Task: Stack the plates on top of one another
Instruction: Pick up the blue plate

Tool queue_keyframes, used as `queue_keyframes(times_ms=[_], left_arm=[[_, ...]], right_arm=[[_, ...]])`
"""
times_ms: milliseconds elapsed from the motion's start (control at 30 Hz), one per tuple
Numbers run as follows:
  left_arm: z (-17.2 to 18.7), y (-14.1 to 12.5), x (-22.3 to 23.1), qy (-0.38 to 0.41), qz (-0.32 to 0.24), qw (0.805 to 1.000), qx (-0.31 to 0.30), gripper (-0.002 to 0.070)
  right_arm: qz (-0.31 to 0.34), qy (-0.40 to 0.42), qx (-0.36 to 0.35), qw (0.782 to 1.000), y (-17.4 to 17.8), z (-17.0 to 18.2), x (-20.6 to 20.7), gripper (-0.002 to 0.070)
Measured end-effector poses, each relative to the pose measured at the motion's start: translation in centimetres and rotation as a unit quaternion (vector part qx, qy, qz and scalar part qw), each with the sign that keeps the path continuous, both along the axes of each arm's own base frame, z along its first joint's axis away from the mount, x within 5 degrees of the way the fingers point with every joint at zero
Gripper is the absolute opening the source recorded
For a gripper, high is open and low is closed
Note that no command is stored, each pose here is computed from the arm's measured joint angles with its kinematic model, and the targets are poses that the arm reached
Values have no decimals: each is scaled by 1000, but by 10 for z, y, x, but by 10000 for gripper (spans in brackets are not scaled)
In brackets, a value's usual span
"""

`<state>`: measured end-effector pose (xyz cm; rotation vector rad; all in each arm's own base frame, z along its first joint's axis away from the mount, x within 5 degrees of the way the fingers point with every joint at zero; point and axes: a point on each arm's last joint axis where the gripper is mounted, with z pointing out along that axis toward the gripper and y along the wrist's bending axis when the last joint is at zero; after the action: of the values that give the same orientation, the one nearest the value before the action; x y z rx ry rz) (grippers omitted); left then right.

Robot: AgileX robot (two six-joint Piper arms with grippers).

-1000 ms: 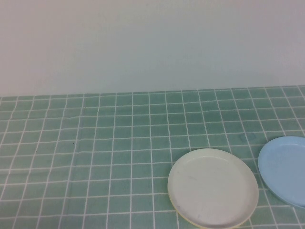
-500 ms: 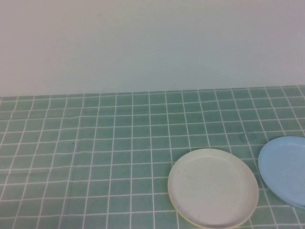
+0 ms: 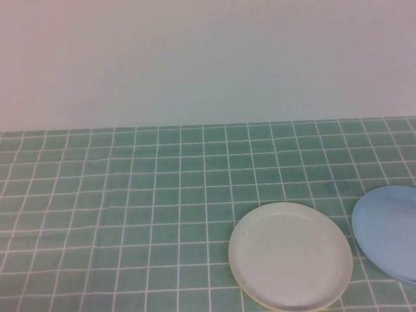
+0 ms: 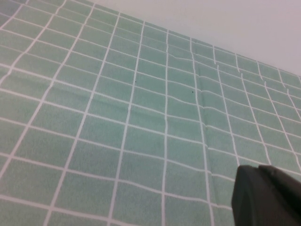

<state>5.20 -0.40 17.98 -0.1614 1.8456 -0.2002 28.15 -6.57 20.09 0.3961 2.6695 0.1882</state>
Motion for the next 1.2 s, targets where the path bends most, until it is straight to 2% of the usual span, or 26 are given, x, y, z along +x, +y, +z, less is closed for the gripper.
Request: queue_keyframes(times_ms=[100, 400, 633, 900, 1067, 1200], left_arm=[[0, 0, 0, 1, 0, 1000, 0, -1], [0, 0, 0, 1, 0, 1000, 0, -1], [0, 0, 0, 1, 0, 1000, 0, -1], [0, 0, 0, 1, 0, 1000, 0, -1], [0, 0, 0, 1, 0, 1000, 0, -1], [0, 0, 0, 1, 0, 1000, 0, -1]], right_arm=[[11, 4, -7, 1000, -2, -7, 4, 18], [4, 42, 10, 999, -4, -41, 14, 152], [-1, 71, 28, 997, -4, -61, 17, 174], [7, 75, 40, 996, -2, -72, 20, 170], [8, 71, 38, 997, -3, -71, 21, 38], [7, 70, 39, 997, -3, -71, 21, 24]])
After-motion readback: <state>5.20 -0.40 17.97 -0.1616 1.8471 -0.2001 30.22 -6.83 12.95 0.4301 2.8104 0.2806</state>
